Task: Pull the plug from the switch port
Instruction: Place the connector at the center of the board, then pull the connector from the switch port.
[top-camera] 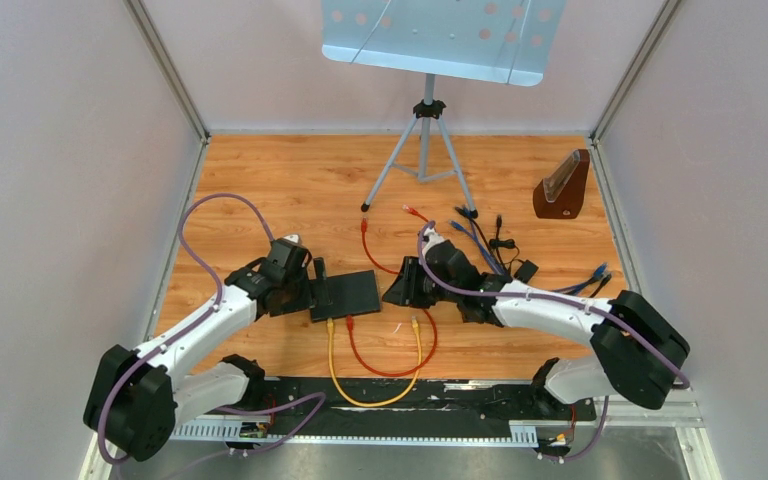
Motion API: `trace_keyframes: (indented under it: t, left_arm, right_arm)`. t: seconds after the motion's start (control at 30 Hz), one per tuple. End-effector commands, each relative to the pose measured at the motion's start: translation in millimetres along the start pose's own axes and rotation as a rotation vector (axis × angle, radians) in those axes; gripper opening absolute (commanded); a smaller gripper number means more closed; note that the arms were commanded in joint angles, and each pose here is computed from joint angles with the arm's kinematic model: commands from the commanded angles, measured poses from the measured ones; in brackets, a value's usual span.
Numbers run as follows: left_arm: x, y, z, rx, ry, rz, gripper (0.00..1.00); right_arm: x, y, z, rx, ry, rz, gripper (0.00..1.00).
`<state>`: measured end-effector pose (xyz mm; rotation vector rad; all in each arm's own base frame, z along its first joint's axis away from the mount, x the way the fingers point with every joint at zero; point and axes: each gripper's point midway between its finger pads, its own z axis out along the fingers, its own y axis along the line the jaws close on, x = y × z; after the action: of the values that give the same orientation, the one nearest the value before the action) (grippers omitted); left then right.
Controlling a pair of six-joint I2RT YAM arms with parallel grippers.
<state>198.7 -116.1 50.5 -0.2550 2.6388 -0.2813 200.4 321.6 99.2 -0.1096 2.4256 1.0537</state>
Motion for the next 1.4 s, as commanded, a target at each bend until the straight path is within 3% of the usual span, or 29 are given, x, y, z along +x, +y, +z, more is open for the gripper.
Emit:
trace_keyframes:
  t: [0.0, 0.13, 0.57, 1.0, 1.17, 1.27, 1.37]
  left_arm:
    - [-22, -18, -1, 0.047, -0.045, 0.025, 1.0]
    - [-26, -22, 2, 0.044, -0.035, 0.033, 1.0]
    - [-16, -20, 7, 0.063, 0.006, 0.027, 1.0]
    - [3, -8, 21, 0.019, 0.061, -0.031, 0.91]
    - [11, -5, 26, 0.008, 0.089, -0.038, 0.87]
    - [14, -3, 29, -0.004, 0.1, -0.047, 0.86]
    - [15, -2, 28, -0.01, 0.11, -0.041, 0.83]
  right_arm:
    - [14, 54, -2, -0.238, -0.072, 0.18, 0.39]
    - [36, 46, 8, -0.233, -0.066, 0.241, 0.46]
    - [63, 39, 64, -0.223, 0.069, 0.376, 0.42]
    - [71, 5, 92, -0.162, 0.016, 0.53, 0.44]
    - [73, -8, 98, -0.095, 0.005, 0.546, 0.43]
    - [88, -32, 103, 0.022, 0.03, 0.608, 0.42]
    - [87, -41, 99, 0.022, -0.006, 0.683, 0.41]
